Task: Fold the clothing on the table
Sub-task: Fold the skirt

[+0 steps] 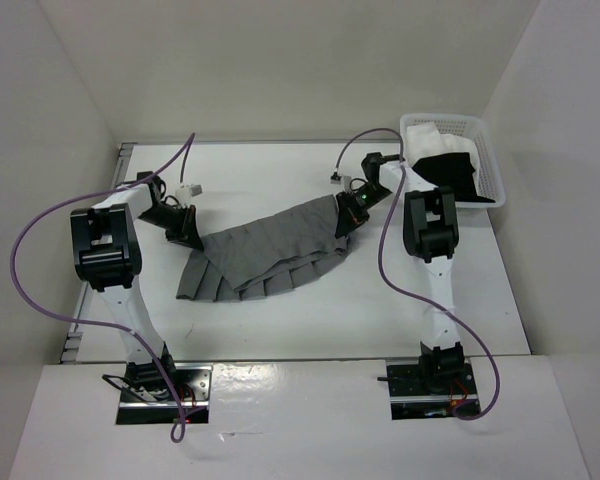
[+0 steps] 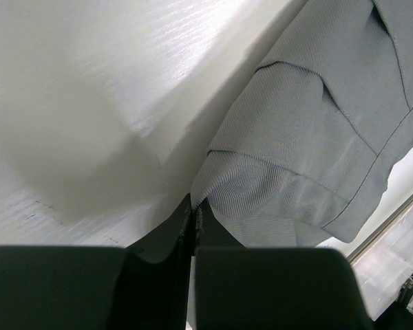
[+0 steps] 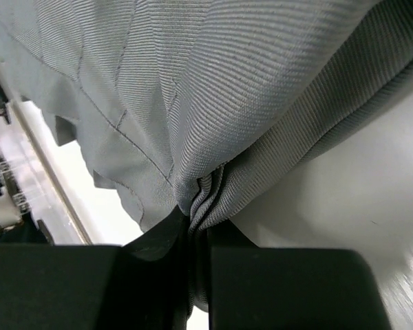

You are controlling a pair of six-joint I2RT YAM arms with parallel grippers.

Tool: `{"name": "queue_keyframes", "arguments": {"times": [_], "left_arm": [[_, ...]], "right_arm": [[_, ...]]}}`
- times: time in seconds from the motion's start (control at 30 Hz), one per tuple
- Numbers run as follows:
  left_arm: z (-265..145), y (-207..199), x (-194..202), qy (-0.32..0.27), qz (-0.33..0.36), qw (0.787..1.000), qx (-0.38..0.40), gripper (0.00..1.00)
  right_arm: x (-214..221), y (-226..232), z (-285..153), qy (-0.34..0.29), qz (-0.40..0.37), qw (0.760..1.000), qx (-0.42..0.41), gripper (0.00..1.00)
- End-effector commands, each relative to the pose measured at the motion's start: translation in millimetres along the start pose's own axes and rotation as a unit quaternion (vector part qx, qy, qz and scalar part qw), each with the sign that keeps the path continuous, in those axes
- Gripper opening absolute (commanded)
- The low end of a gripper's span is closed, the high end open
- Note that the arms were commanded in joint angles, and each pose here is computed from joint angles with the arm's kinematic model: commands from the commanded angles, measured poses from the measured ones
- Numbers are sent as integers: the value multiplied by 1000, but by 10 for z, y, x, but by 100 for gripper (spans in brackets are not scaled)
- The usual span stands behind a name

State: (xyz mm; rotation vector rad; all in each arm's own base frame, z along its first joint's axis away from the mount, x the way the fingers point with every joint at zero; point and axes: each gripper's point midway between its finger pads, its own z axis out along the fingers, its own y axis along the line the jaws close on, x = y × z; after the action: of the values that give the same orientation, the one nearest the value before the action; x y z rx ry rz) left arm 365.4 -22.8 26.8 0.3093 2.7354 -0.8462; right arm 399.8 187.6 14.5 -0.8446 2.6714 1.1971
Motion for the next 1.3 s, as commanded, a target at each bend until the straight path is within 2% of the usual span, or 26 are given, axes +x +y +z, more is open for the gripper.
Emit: {"name": "queue_keyframes", "arguments": {"times": [0.0,0.2,0.3,0.43,0.57,0.6,0.67,0.8,1.0,1.27], "left_arm": [[-141,-84,-118,-25,20,999,5,3],[47,-235,-217,-13,46,999,14,3],[176,-366,-278,-6,56,998,27,3],[348,-462,-285,4,57,997,44,3],[470,-542,-303,10,59,997,53,3],[521,-577,-311,14,64,996,56,3],[575,-622,-286,21,60,996,63,3],[623,-690,-292,23,71,995,66,3],[654,-737,-273,26,64,995,72,3],[680,-789,-237,33,67,995,66,3]], "right_arm": [[-150,-182,-109,6,-33,996,82,0],[-471,-432,-481,-4,-47,975,218,0],[-722,-385,-718,-19,-64,958,279,0],[-880,-252,-696,-16,-80,940,332,0],[-982,-212,-645,0,-101,905,414,0],[-1088,-169,-745,-11,-109,892,439,0],[-1069,-143,-632,8,-110,887,448,0],[-1272,62,-736,-20,-135,865,482,0],[-1325,467,-861,-37,-162,851,499,0],[-1316,1069,-792,-50,-215,837,500,0]]}}
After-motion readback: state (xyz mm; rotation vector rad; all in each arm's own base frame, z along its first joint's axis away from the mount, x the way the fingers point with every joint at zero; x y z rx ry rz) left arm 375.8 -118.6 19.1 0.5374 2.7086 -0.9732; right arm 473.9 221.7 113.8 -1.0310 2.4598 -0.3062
